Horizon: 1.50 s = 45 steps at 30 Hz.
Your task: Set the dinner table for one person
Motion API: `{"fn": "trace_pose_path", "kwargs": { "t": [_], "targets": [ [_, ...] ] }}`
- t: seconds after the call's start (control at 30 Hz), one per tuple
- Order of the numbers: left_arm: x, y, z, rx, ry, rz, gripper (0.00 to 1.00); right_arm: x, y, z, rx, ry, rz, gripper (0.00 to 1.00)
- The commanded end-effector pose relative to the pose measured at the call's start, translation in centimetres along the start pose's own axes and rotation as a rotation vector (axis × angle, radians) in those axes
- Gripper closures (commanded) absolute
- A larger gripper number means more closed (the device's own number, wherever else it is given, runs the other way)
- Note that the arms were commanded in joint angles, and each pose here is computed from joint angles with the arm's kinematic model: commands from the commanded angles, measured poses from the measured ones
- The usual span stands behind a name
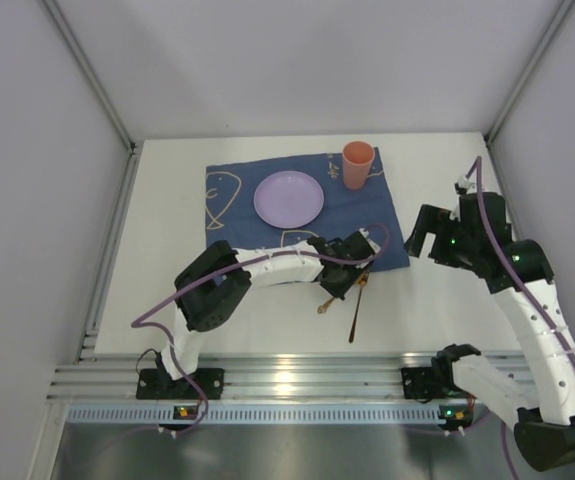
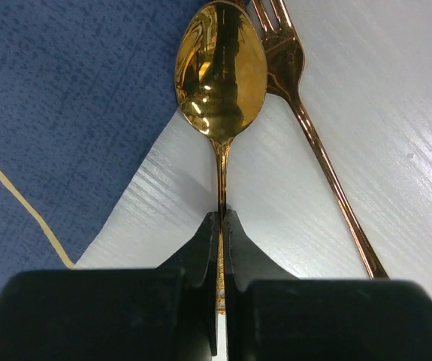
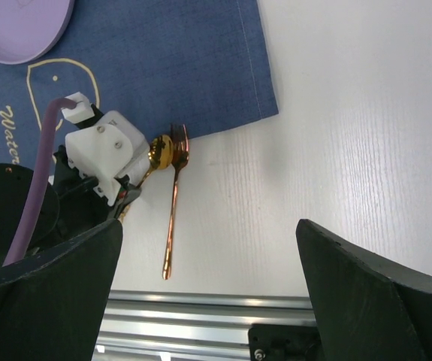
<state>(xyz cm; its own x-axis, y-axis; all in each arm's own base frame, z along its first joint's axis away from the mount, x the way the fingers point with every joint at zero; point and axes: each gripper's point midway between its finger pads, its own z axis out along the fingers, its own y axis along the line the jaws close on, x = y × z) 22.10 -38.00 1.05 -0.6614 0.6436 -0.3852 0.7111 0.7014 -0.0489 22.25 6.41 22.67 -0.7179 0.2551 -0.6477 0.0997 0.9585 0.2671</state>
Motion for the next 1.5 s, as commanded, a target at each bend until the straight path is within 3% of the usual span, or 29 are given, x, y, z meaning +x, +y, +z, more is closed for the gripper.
{"fn": "trace_pose_path", "kwargs": {
  "t": [0.0,0.1,0.5,0.7,0.93,1.1,1.4,1.47],
  "targets": [
    [10.2,2.6,4.5,-0.115,0.293,-0.002,1.0,-0.6,0.2,0.4,-0.014,-0.028,-0.016,0.0],
    [9.2,2.2,3.2,-0.101,0.254,-0.029,1.0,-0.7,1.3,0.1,-0.076,-0.031,-0.024,0.0],
    [-3.2,-1.8,-8.6,0.047,-0.07,-0.179,1.0,0.1,5.6,3.1,-0.287,0.022,0.141,0.0],
    [-4.6,-2.0,-12.8,0.072,-0.162,-0.253,1.0,-1.2,5.8,5.6,-0.286,0.023,0.219,0.0],
    [-3.0,-1.1,-14.0,0.049,-0.17,-0.3,1.0,-5.3,7.6,5.1,-0.405,-0.047,0.272,0.0],
    [-4.1,-1.4,-15.1,0.07,-0.216,-0.311,1.0,-3.6,9.6,6.7,-0.525,0.052,0.364,0.0],
    [-6.6,-1.8,-15.8,0.076,-0.245,-0.276,1.0,1.0,11.8,7.6,-0.599,0.167,0.342,0.1],
    [-7.2,-1.8,-16.1,0.076,-0.256,-0.274,1.0,2.3,11.8,8.1,-0.601,0.197,0.353,0.18]
  ]
}}
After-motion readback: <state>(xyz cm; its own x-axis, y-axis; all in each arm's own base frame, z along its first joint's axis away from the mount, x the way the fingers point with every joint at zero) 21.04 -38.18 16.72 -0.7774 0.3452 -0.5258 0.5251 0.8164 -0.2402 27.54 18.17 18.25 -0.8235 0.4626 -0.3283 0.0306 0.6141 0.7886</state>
